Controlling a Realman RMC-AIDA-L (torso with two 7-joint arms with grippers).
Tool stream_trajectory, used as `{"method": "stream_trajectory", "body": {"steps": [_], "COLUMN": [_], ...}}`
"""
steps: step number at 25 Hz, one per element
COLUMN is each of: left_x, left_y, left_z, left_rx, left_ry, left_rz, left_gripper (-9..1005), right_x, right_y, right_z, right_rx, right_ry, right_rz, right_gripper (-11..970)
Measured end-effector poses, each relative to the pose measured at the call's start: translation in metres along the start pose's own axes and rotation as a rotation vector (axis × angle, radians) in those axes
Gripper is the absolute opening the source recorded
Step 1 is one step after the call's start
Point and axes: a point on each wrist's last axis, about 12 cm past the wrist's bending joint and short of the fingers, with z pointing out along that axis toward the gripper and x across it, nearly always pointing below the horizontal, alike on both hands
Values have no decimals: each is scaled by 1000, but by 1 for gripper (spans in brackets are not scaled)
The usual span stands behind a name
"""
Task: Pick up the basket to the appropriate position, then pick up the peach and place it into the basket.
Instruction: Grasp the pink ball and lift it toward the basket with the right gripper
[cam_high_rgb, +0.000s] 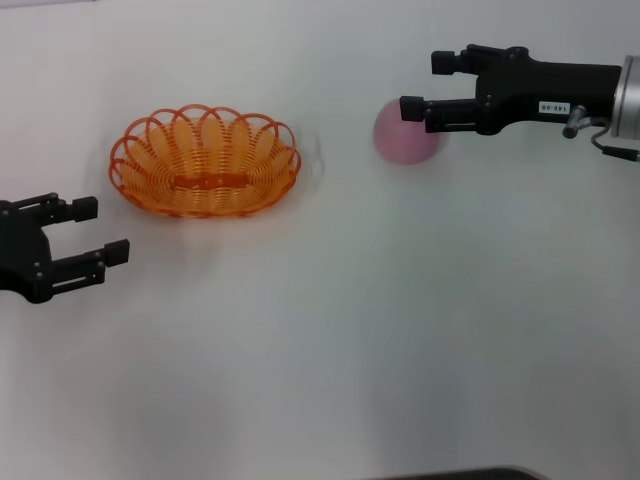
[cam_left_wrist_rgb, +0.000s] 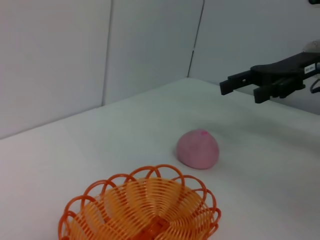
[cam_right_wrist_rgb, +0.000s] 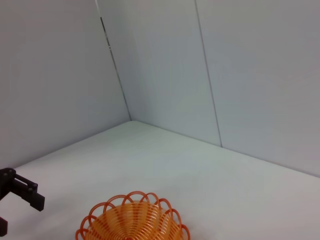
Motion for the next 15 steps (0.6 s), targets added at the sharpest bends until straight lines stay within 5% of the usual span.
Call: {"method": "stream_trajectory", "body": {"steps": [15], "left_x": [4], "left_y": [-3], "left_z": [2], "left_rx": [4], "left_ry": [-4], "left_rz": [-18], "left_gripper": [695], "right_x": [-16], "right_y": [-4], "right_z": [7], "right_rx": [-14], "right_ry": [6], "right_rz": [-7], "right_gripper": [925]}}
